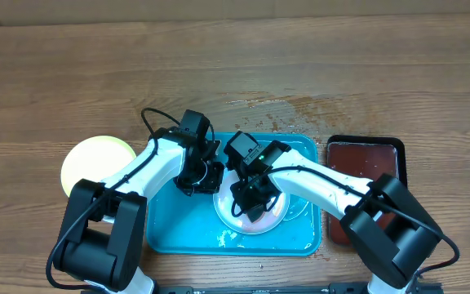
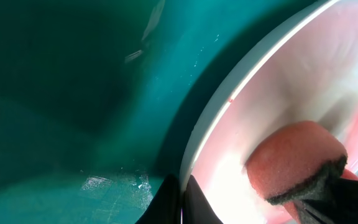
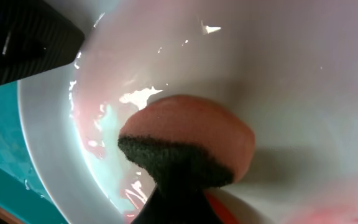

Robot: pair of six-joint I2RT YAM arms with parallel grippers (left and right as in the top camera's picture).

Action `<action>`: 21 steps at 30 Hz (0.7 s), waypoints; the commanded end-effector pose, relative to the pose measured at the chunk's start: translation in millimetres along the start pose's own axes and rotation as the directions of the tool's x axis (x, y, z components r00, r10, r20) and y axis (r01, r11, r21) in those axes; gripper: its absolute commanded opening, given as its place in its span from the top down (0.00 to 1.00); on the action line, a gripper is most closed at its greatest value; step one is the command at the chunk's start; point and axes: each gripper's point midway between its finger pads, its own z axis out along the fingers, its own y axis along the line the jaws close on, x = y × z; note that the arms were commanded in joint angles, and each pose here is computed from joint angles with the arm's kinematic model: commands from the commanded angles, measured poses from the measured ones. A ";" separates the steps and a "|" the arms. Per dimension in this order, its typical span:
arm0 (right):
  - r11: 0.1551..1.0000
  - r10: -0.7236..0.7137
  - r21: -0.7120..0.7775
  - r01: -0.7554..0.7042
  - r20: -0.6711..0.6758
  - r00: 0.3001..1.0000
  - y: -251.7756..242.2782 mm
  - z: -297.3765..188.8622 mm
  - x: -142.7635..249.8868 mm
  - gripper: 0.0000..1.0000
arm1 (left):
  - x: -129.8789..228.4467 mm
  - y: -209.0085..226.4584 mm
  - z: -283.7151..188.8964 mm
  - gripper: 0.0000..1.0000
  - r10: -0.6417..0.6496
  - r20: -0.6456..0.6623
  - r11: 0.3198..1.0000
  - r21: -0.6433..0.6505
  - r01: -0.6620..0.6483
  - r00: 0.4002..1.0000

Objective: Clean dirty plates on tray and stack at the side

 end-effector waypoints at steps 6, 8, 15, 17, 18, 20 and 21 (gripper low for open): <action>0.947 0.307 -0.150 -0.283 0.165 0.938 -21.9 -13.1 -63.5 0.96 | -0.4 -4.2 2.9 0.96 0.026 -0.005 0.999 0.021 -0.026 1.000; 0.901 0.431 -0.150 -0.406 0.222 0.874 -48.1 -20.9 -79.7 0.96 | 0.2 -4.1 2.9 0.96 0.025 -0.007 0.999 0.021 -0.025 1.000; 0.836 0.543 -0.054 -0.546 0.223 0.809 -109.2 -29.1 -66.8 0.96 | 1.3 -3.9 2.9 0.96 0.022 -0.012 1.000 0.020 -0.022 1.000; 0.843 0.531 -0.015 -0.538 0.183 0.827 -117.9 -28.7 -53.2 0.96 | 1.2 -3.8 2.9 0.96 0.019 -0.011 1.000 0.019 -0.019 1.000; 0.851 0.518 0.001 -0.526 0.165 0.839 -119.9 -28.3 -47.4 0.96 | 1.2 -3.8 2.9 0.96 0.019 -0.011 1.000 0.019 -0.019 1.000; 0.871 0.483 0.038 -0.490 0.120 0.868 -121.1 -27.0 -34.2 0.96 | 1.0 -3.7 2.9 0.96 0.019 -0.010 1.000 0.018 -0.018 1.000; 0.878 0.470 0.052 -0.476 0.097 0.878 -121.0 -26.5 -27.9 0.96 | 0.9 -3.6 2.9 0.96 0.013 -0.010 1.000 0.018 -0.013 1.000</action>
